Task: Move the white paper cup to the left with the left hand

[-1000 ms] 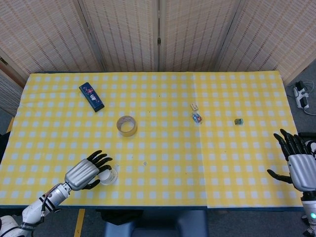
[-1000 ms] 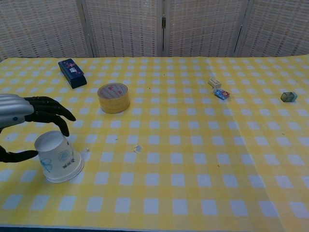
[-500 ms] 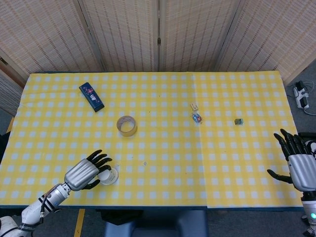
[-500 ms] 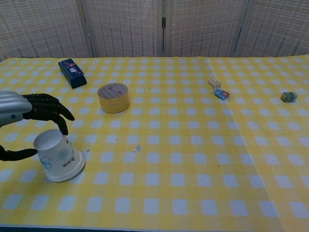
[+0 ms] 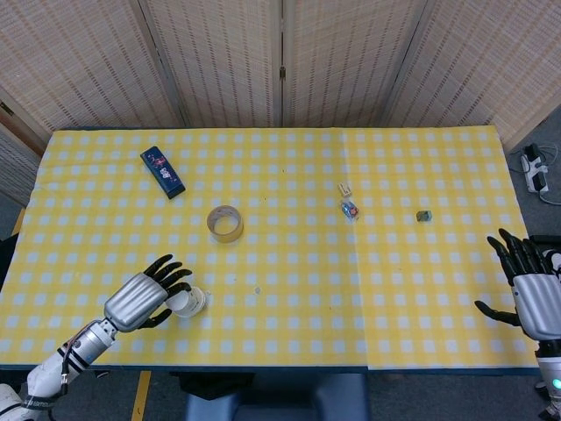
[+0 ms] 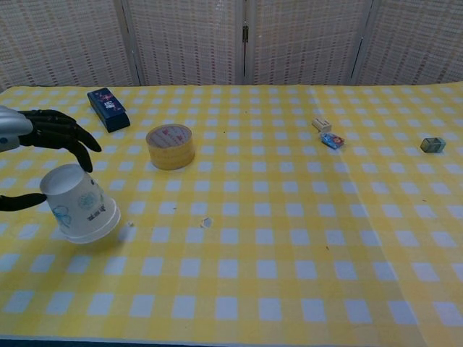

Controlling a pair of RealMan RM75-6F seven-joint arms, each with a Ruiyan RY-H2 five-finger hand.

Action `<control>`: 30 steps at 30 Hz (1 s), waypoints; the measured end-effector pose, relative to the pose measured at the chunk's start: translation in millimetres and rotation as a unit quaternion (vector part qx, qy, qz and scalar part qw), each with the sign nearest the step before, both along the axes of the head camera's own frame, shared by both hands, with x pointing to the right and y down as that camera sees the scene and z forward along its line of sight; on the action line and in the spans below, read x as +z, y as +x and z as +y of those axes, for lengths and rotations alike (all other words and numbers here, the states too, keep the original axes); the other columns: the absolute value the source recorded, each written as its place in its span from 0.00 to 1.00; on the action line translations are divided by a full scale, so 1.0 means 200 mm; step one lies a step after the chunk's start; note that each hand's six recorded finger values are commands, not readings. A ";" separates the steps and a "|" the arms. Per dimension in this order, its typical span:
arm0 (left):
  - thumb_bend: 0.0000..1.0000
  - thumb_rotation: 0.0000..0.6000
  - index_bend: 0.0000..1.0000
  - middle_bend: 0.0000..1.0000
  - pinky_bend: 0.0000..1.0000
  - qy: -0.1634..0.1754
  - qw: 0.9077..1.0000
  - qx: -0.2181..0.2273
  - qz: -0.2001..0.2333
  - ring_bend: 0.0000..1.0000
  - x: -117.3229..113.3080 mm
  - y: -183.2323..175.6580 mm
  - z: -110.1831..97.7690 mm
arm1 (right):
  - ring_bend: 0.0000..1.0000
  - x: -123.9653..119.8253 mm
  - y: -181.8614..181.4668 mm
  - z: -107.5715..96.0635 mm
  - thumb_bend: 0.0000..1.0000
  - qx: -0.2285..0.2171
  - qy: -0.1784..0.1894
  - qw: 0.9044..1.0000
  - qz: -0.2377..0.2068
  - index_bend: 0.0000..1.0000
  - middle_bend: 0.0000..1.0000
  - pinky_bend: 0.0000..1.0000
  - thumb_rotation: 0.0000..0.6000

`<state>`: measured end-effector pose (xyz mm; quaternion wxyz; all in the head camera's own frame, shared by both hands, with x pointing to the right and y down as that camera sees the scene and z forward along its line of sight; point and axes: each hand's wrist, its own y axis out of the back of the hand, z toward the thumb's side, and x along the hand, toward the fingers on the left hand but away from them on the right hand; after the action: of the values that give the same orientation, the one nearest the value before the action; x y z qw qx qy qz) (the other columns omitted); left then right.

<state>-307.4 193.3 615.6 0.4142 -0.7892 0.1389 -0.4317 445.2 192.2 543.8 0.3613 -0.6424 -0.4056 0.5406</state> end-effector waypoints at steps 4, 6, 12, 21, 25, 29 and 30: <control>0.56 1.00 0.38 0.20 0.07 0.002 1.000 -0.024 -0.006 0.15 0.01 -0.03 -0.05 | 0.02 0.00 0.00 0.00 0.10 0.001 0.000 1.000 0.000 0.00 0.00 0.00 1.00; 0.56 1.00 0.38 0.20 0.07 0.000 0.999 -0.035 -0.011 0.15 0.03 -0.05 -0.07 | 0.02 0.00 0.01 0.00 0.10 0.001 0.000 1.000 -0.001 0.00 0.00 0.00 1.00; 0.56 1.00 0.39 0.21 0.07 -0.022 0.997 -0.056 -0.044 0.15 0.09 -0.12 -0.09 | 0.02 0.01 0.00 0.00 0.10 -0.001 -0.002 1.000 -0.002 0.00 0.00 0.00 1.00; 0.58 1.00 0.40 0.23 0.11 -0.023 0.993 -0.098 -0.065 0.18 0.12 -0.19 -0.16 | 0.02 0.01 -0.01 0.00 0.10 -0.002 -0.002 1.000 -0.001 0.00 0.00 0.00 1.00; 0.58 1.00 0.41 0.23 0.12 -0.030 0.992 -0.111 -0.060 0.18 0.12 -0.21 -0.17 | 0.02 0.01 -0.01 0.00 0.10 -0.002 -0.003 1.000 -0.002 0.00 0.00 0.00 1.00; 0.58 1.00 0.41 0.23 0.11 -0.013 0.991 -0.104 -0.087 0.18 0.12 -0.24 -0.18 | 0.02 0.01 -0.01 0.00 0.10 -0.003 -0.003 1.000 -0.001 0.00 0.00 0.00 1.00; 0.58 1.00 0.41 0.23 0.11 -0.008 0.990 -0.102 -0.096 0.18 0.12 -0.24 -0.18 | 0.02 0.01 -0.01 0.00 0.10 -0.003 -0.002 1.000 -0.001 0.00 0.00 0.00 1.00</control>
<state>-356.1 156.5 639.3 0.3735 -0.7291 0.1749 -0.5461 442.8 191.4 545.4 0.3609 -0.6450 -0.4029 0.5397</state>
